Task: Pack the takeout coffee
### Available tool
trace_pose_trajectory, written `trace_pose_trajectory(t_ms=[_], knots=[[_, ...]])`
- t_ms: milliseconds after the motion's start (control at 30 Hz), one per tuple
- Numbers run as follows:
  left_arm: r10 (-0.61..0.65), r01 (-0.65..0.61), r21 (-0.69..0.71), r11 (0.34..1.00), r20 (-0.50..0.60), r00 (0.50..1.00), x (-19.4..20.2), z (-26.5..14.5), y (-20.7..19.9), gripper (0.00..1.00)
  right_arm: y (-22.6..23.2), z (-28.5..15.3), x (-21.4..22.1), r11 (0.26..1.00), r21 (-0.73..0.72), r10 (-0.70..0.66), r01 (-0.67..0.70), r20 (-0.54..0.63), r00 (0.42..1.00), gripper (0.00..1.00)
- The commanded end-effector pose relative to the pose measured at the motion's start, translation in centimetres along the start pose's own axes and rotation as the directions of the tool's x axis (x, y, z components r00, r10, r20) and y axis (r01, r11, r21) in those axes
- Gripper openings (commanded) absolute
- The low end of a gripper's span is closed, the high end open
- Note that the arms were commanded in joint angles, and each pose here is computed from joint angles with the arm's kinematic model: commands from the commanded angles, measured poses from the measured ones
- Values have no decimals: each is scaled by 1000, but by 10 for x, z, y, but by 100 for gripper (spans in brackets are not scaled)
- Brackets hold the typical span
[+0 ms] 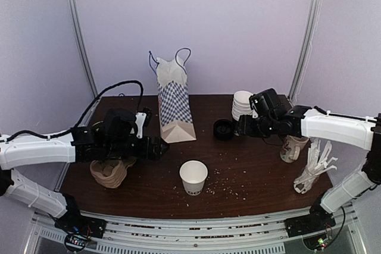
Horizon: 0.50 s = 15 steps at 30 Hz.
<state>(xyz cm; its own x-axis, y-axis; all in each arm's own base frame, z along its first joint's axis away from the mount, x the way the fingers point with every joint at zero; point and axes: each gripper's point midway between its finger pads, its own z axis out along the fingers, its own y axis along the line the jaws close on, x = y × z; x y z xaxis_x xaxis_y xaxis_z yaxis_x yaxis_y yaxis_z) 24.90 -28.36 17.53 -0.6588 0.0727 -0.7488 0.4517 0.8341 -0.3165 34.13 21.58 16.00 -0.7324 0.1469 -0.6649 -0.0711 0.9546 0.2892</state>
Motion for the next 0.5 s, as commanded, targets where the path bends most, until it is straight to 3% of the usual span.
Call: trace_pose_trajectory(t_ms=[0,133,333,467], knots=[[7,-11,68,998,55,998,-23,3,-18,93,6,26,-1,985,-48,168,-165,54,984,58],[16,-20,67,998,51,999,-24,8,-20,92,8,53,-3,965,-48,261,-258,80,962,55],[27,-30,68,997,34,999,-18,9,-18,92,9,87,-10,929,-14,369,-370,112,923,60],[25,-27,75,997,26,999,-14,8,-18,92,4,104,-8,909,15,413,-417,115,903,56]])
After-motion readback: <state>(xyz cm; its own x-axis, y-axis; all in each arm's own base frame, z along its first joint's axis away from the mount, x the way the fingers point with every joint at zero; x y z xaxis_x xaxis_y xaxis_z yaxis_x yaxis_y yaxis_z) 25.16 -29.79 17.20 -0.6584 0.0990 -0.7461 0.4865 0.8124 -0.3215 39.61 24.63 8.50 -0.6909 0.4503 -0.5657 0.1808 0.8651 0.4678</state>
